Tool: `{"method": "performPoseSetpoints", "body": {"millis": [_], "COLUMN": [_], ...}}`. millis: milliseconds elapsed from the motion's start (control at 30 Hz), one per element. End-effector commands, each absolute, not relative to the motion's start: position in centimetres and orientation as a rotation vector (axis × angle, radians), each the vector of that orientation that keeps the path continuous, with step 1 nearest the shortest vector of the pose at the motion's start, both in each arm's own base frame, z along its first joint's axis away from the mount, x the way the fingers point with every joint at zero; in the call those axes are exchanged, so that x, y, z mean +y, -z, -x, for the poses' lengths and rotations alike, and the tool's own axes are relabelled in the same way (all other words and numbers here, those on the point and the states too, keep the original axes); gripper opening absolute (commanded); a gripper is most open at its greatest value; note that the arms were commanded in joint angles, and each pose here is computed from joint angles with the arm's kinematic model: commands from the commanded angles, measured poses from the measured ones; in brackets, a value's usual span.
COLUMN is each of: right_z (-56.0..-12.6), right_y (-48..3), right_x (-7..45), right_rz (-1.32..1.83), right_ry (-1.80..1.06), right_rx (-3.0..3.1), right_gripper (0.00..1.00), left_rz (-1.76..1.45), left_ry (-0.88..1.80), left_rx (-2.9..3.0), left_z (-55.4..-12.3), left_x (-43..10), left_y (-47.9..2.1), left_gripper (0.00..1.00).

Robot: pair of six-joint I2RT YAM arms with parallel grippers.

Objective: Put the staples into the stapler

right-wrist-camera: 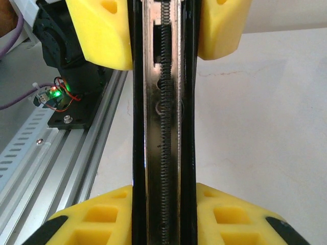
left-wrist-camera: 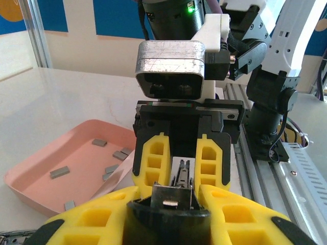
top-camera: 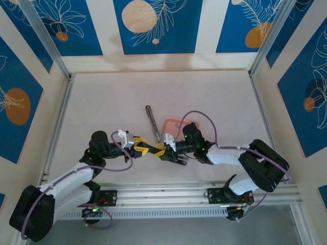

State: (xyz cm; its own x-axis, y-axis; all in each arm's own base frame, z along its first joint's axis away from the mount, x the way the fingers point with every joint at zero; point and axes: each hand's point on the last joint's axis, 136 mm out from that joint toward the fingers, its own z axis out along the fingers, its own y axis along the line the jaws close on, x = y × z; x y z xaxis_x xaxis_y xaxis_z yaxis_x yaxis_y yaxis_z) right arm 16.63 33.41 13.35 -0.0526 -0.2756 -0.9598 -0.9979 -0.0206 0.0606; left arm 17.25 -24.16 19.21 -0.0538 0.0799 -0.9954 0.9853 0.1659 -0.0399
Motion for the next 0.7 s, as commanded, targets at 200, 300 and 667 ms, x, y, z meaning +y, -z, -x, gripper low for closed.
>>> {"method": "performPoseSetpoints", "body": {"millis": [200,300,667], "right_z": [-17.6,-17.7,-18.2], "right_y": [-15.4,-15.6,-17.4], "right_x": [33.9,33.6,31.0], "right_rz": [1.318,1.275,1.079], "right_ry": [-1.141,-1.148,-1.114], "right_rx": [1.487,1.536,1.699], "right_gripper": [0.4,0.45,0.53], "left_rz": [-1.195,-1.234,-1.332], "left_ry": [0.981,0.968,0.827], "left_rx": [1.348,1.365,1.454], "left_z": [-16.9,-16.5,-16.0], "left_x": [-24.4,-24.6,-23.9], "left_y": [-20.9,-21.0,-21.3], "left_gripper": [0.2,0.2,0.19]}}
